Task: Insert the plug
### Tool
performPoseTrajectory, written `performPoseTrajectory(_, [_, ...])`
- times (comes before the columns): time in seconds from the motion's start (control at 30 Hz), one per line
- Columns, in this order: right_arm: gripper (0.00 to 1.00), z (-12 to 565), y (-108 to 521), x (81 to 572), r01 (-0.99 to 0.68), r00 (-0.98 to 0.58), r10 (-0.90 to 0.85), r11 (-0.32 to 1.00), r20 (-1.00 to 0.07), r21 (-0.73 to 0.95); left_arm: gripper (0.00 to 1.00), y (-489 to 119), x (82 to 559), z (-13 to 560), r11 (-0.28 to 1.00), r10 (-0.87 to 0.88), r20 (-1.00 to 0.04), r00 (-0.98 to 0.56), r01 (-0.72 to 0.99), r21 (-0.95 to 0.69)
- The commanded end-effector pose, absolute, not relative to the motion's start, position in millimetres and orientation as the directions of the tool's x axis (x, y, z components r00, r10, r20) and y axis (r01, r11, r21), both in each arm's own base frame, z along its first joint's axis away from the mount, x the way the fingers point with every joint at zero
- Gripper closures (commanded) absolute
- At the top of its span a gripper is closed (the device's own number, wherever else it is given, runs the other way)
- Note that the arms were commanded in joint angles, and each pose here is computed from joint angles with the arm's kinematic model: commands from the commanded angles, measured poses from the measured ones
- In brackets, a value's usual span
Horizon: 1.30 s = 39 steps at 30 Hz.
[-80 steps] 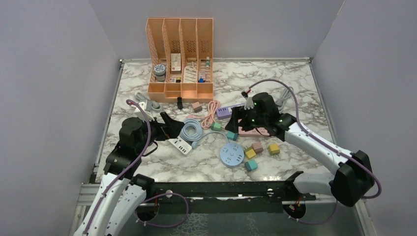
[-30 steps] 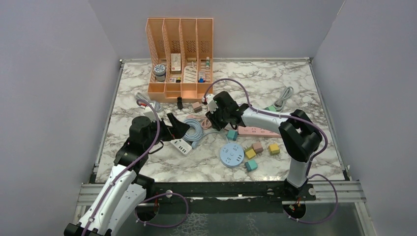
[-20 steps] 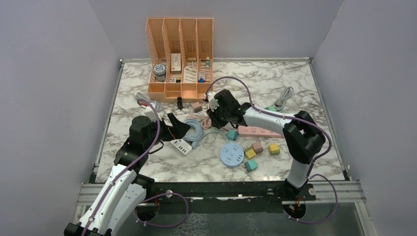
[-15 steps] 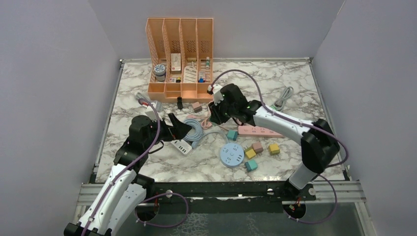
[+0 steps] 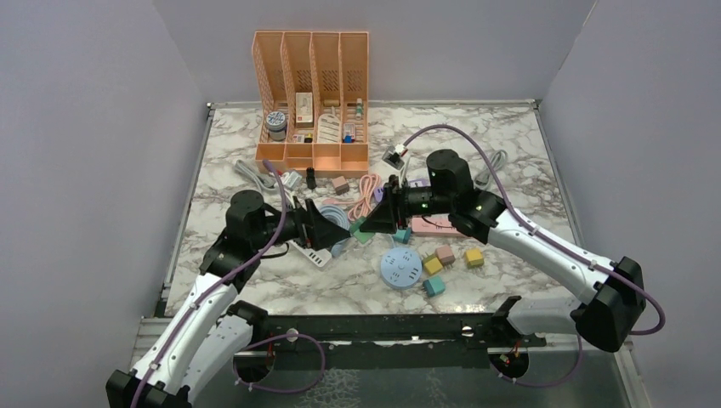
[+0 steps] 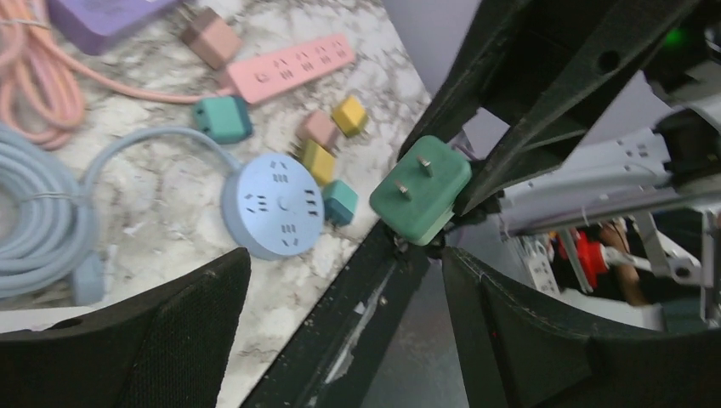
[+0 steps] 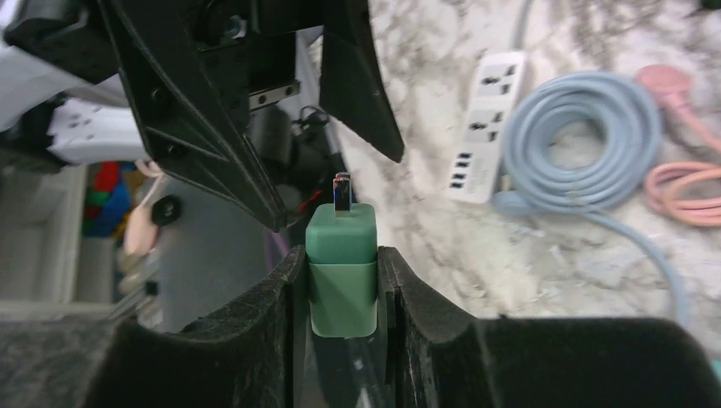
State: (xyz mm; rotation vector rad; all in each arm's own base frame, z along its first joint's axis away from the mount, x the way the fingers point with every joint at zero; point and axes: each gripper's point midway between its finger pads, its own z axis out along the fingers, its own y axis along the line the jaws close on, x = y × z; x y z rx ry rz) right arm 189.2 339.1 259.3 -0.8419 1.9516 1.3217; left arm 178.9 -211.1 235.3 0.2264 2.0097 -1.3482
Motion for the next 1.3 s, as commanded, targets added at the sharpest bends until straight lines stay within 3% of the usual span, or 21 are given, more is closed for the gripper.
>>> performPoseTrajectory(0.0, [0.72,287.2,341.6,145.9,-0.754,-0.654,-0.171,0.064,-0.737,0.654,0.16,-231.3,144.4,270.7,0.255,-0.143,-0.668,-0.73,0.626,-0.737])
performPoseTrajectory(0.43, [0.73,306.0,337.3,121.2,-0.733,-0.651,-0.203,-0.081,-0.731,0.675,0.49,-247.8,131.4,288.1,0.176,-0.147,-0.673,-0.725,0.65,-0.739])
performPoseTrajectory(0.63, [0.73,306.9,337.9,120.3,-0.719,-0.665,-0.203,-0.086,-0.719,0.689,0.55,-252.9,125.1,291.1,0.14,-0.128,-0.67,-0.731,0.655,-0.742])
performPoseTrajectory(0.73, [0.72,308.1,338.6,121.1,-0.719,-0.667,-0.195,-0.087,-0.719,0.69,0.65,-256.6,122.3,289.0,0.128,-0.107,-0.664,-0.74,0.652,-0.747])
performPoseTrajectory(0.83, [0.69,309.3,339.2,122.9,-0.716,-0.674,-0.182,-0.078,-0.716,0.694,0.82,-258.4,119.5,289.2,0.118,-0.098,-0.667,-0.739,0.656,-0.745])
performPoseTrajectory(0.93, [0.56,310.2,339.2,129.3,-0.712,-0.692,-0.14,-0.033,-0.708,0.702,1.0,-258.0,119.2,292.6,0.116,-0.105,-0.673,-0.732,0.663,-0.739])
performPoseTrajectory(1.0, [0.39,311.2,337.7,134.8,-0.705,-0.706,-0.093,0.008,-0.702,0.709,1.0,-257.2,121.0,296.2,0.121,-0.123,-0.676,-0.726,0.666,-0.736])
performPoseTrajectory(1.1, [0.25,314.7,332.6,142.4,-0.69,-0.722,0.008,0.058,-0.692,0.721,1.0,-256.3,125.5,305.8,0.128,-0.168,-0.671,-0.722,0.659,-0.741])
performPoseTrajectory(1.27, [0.21,332.0,322.7,142.7,-0.655,-0.743,0.184,0.0,-0.643,0.756,1.0,-254.7,135.8,334.9,0.114,-0.279,-0.633,-0.722,0.63,-0.769])
